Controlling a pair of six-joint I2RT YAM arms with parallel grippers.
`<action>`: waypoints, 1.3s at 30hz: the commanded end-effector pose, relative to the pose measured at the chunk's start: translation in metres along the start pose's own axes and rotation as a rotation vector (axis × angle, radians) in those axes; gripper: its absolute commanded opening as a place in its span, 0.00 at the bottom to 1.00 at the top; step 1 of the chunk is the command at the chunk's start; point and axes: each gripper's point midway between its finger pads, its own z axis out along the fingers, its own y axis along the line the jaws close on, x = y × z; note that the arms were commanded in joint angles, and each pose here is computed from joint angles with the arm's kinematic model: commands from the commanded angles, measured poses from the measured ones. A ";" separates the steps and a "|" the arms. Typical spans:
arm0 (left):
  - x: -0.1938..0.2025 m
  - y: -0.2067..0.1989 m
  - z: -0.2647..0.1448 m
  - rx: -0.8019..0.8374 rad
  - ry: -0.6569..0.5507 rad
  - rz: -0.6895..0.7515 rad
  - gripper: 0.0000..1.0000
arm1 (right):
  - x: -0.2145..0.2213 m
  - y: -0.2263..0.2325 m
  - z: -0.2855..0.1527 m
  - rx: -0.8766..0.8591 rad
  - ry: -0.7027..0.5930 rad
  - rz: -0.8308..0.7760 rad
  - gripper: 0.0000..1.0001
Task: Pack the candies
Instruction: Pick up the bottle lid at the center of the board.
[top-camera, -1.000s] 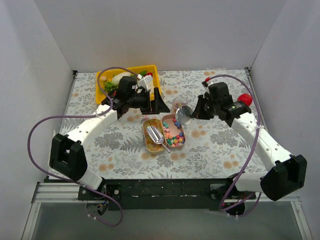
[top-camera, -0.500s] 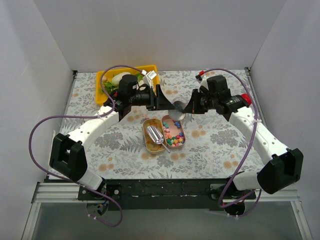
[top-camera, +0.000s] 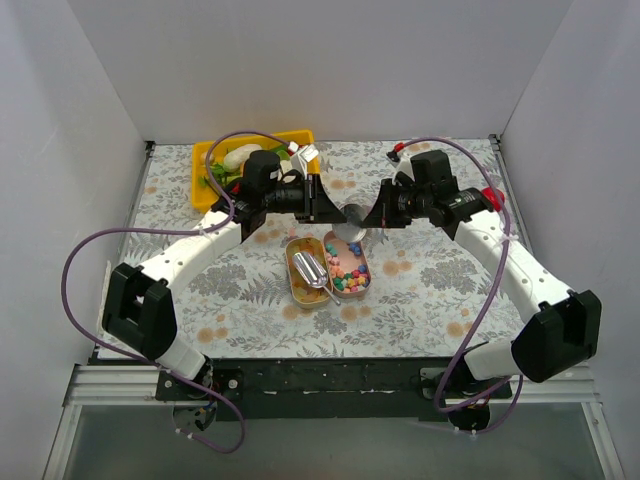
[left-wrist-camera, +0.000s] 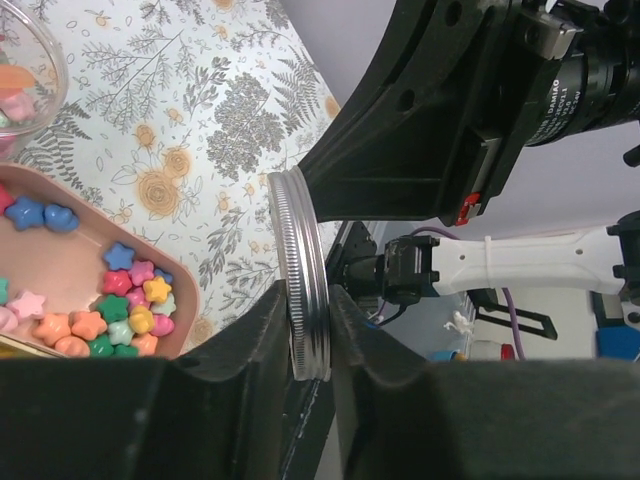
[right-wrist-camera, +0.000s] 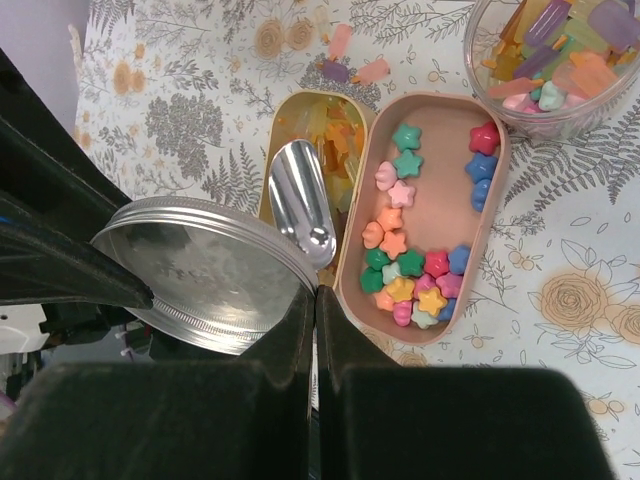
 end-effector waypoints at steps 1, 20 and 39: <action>-0.010 -0.009 -0.002 0.002 -0.007 0.071 0.13 | -0.026 0.021 -0.006 -0.070 -0.068 -0.030 0.01; -0.031 0.017 -0.006 -0.145 -0.024 -0.129 0.00 | -0.064 0.029 -0.036 -0.027 -0.239 -0.099 0.58; -0.064 0.039 -0.033 -0.177 -0.072 -0.749 0.00 | -0.058 0.110 -0.011 0.076 -0.395 -0.852 0.64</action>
